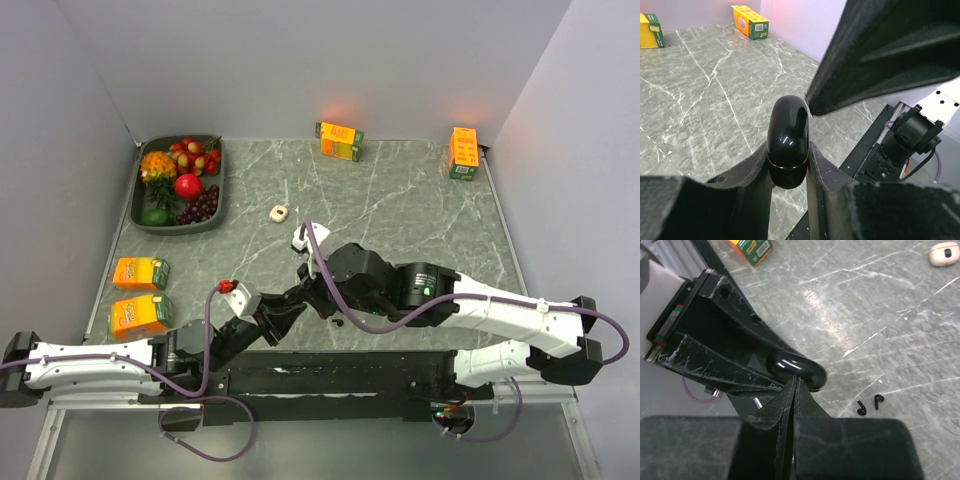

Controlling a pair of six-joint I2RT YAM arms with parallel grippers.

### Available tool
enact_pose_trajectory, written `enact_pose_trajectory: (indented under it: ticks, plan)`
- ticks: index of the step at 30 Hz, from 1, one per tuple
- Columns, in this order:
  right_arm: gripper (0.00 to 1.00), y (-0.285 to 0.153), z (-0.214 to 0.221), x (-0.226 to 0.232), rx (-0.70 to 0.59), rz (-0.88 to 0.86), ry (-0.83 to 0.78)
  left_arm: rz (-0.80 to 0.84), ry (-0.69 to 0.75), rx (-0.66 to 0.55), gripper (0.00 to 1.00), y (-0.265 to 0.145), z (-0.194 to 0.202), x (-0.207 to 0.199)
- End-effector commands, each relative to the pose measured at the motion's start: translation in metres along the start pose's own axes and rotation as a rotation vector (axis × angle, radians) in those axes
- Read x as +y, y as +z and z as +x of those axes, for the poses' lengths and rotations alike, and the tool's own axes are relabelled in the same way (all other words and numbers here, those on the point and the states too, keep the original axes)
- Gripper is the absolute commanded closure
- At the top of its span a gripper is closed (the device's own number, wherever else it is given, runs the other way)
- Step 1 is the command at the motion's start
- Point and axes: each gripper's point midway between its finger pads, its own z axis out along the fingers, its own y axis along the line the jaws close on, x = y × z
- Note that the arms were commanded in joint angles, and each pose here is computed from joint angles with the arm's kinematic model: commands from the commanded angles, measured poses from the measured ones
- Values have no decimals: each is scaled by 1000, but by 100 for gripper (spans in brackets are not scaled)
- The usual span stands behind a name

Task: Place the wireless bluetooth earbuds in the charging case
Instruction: Open the charging case.

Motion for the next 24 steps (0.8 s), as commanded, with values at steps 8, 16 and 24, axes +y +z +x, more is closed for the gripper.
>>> enact_pose_trajectory:
  ticks: [8,16,24]
  plan:
    - [100,-2,-6,13,12,-33,-8,38,-52,-79,99,6,-34,-15]
    - [100,3,-13,10,-2,-4,0,137,-38,-88,99,2,-32,-31]
    - [100,8,-23,-7,-9,31,33,158,-27,-92,99,1,-32,-36]
